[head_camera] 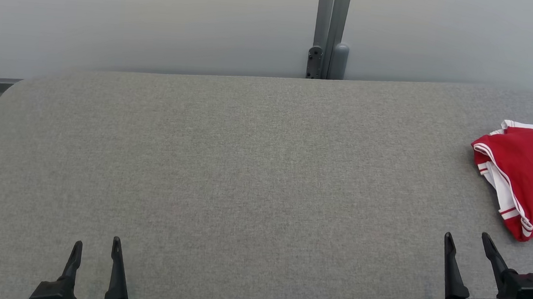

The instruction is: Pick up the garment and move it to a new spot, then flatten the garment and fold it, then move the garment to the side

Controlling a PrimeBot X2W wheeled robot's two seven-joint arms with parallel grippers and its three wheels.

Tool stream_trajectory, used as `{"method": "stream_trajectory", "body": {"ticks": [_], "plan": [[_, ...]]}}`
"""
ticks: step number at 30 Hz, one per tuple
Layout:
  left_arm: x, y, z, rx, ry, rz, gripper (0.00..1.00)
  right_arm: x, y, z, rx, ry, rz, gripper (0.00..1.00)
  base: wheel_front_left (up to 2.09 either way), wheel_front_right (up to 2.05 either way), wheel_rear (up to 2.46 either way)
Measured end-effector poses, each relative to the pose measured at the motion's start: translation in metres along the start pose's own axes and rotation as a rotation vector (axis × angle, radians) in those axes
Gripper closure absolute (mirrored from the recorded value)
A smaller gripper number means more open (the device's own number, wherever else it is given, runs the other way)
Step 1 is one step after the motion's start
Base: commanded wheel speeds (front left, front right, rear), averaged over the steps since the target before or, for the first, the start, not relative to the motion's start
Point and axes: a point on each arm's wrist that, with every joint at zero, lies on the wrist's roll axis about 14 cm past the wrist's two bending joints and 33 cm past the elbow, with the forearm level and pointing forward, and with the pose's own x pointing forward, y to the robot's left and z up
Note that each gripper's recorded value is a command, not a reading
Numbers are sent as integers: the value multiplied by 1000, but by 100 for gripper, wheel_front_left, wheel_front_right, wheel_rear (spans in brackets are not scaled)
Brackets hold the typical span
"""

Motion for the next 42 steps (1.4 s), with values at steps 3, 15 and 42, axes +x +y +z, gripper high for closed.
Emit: {"method": "stream_trajectory", "body": {"ticks": [3,15,42], "plan": [[-2,2,1,-2,-2,6,0,2,3,1,-3,-3,11,0,0,0,0],[-4,-3,-2,-20,5,-15,0,5,14,-1,-2,2,44,0,0,0,0],[-4,-1,-27,-279,124,12,100,1,7,-26,318,103,-51,100,0,0,0]]}}
